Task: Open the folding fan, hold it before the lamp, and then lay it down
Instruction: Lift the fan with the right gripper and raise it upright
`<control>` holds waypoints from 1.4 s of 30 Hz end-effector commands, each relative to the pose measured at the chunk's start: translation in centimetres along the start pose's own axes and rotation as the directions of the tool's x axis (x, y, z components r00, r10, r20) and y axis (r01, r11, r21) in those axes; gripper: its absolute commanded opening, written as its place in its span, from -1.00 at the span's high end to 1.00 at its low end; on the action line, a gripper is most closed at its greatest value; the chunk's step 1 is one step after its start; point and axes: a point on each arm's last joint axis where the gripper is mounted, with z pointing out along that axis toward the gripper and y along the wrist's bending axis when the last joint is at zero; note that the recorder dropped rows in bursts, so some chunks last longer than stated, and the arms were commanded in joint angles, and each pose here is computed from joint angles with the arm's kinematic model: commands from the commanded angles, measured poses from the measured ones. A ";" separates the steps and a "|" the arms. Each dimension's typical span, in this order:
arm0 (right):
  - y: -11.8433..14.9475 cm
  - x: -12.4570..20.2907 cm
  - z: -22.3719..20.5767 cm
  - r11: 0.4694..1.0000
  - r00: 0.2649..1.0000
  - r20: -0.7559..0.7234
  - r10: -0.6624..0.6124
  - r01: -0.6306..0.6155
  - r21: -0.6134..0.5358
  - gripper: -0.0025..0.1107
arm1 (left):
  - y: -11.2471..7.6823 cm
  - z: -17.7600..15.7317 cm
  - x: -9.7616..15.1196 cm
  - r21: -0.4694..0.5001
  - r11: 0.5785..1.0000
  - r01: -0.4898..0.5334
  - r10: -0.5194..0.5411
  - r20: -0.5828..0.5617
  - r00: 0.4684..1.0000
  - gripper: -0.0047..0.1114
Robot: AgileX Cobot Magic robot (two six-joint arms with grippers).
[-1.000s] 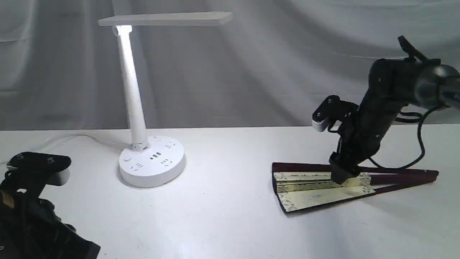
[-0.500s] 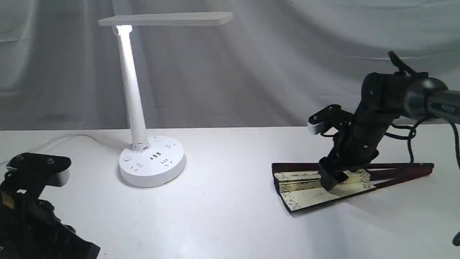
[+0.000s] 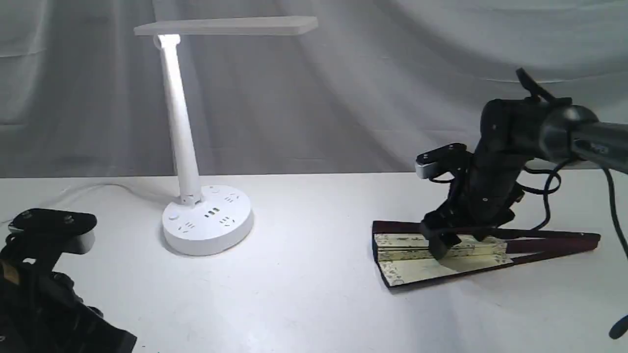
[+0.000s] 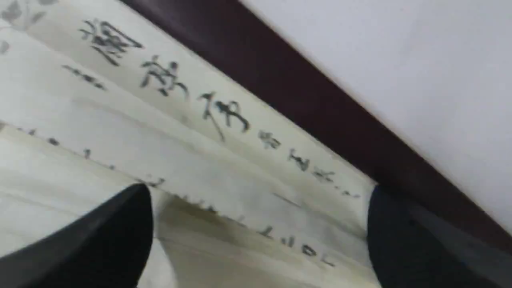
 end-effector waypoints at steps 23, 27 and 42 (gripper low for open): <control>16.3 -3.3 1.5 0.944 0.995 0.104 -0.003 0.037 -0.329 -0.33 | -0.3 -0.1 -0.1 0.021 0.999 0.024 -0.024 0.001 1.000 0.43; 16.3 -3.7 0.6 0.942 0.990 0.140 0.016 0.032 -0.333 -0.33 | -0.4 -0.1 -0.1 0.031 0.999 0.039 -0.039 0.005 0.999 0.43; 16.0 -4.1 -3.5 0.941 0.981 0.192 0.010 0.056 -0.334 -0.33 | -0.6 -0.1 0.1 0.043 0.998 0.051 -0.050 -0.018 0.999 0.44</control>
